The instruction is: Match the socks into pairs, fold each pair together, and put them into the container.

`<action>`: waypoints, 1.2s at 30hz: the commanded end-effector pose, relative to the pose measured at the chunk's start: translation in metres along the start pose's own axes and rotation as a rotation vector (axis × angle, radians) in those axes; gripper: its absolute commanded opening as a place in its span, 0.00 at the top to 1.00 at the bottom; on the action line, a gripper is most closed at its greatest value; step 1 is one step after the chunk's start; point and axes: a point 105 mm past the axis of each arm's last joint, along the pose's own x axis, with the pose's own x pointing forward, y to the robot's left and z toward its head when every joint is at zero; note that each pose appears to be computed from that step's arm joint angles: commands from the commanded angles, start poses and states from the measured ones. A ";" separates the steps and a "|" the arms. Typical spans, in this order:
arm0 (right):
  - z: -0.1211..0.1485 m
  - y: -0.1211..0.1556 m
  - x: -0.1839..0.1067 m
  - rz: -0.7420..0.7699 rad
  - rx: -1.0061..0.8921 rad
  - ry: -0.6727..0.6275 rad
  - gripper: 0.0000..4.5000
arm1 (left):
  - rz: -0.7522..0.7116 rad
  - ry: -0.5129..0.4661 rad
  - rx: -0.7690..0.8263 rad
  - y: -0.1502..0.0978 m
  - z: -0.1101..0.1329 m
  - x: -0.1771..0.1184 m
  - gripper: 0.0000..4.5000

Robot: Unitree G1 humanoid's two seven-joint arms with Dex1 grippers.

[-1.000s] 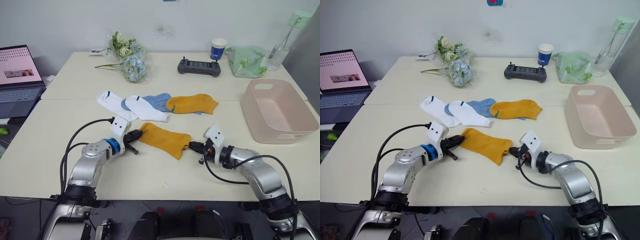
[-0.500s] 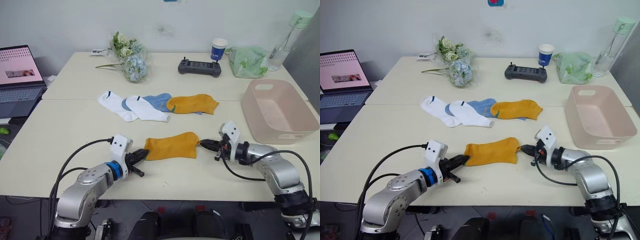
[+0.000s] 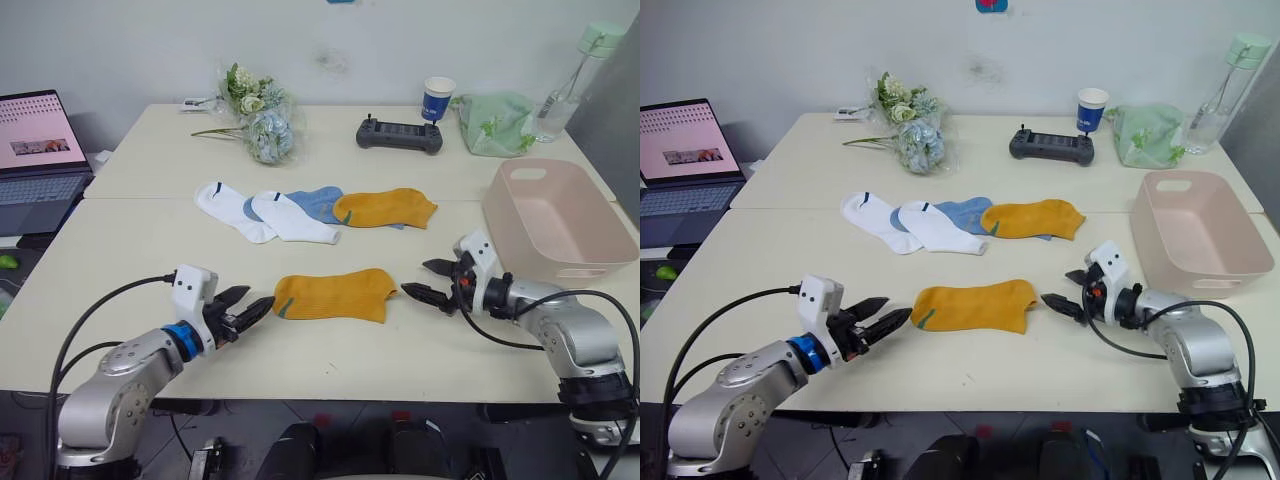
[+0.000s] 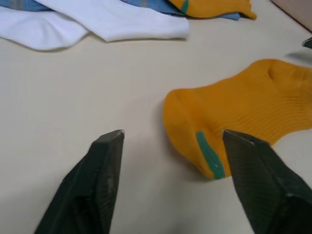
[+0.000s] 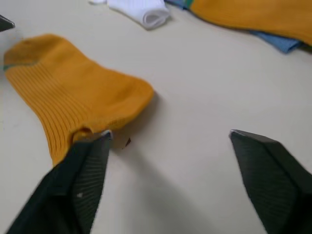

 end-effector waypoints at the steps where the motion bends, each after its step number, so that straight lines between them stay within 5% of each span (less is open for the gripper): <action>1: 0.013 0.012 0.004 0.045 0.046 -0.046 0.00 | 0.004 -0.026 0.035 0.008 0.008 0.005 0.00; 11: -0.021 0.016 0.011 0.057 0.011 0.057 0.04 | -0.061 -0.004 0.058 0.000 0.000 0.042 0.04; 14: -0.024 0.017 0.014 0.068 0.015 0.044 0.21 | -0.086 0.040 0.089 -0.003 -0.010 0.043 0.20; 24: -0.025 0.024 0.015 0.108 0.035 0.036 1.00 | -0.124 0.037 0.108 -0.011 -0.008 0.047 0.92; 26: -0.024 0.024 0.014 0.108 0.035 0.035 1.00 | -0.127 0.037 0.111 -0.012 -0.008 0.047 0.99; 36: -0.019 0.021 -0.011 0.137 0.022 0.079 1.00 | -0.206 0.079 0.054 -0.036 -0.013 0.029 0.99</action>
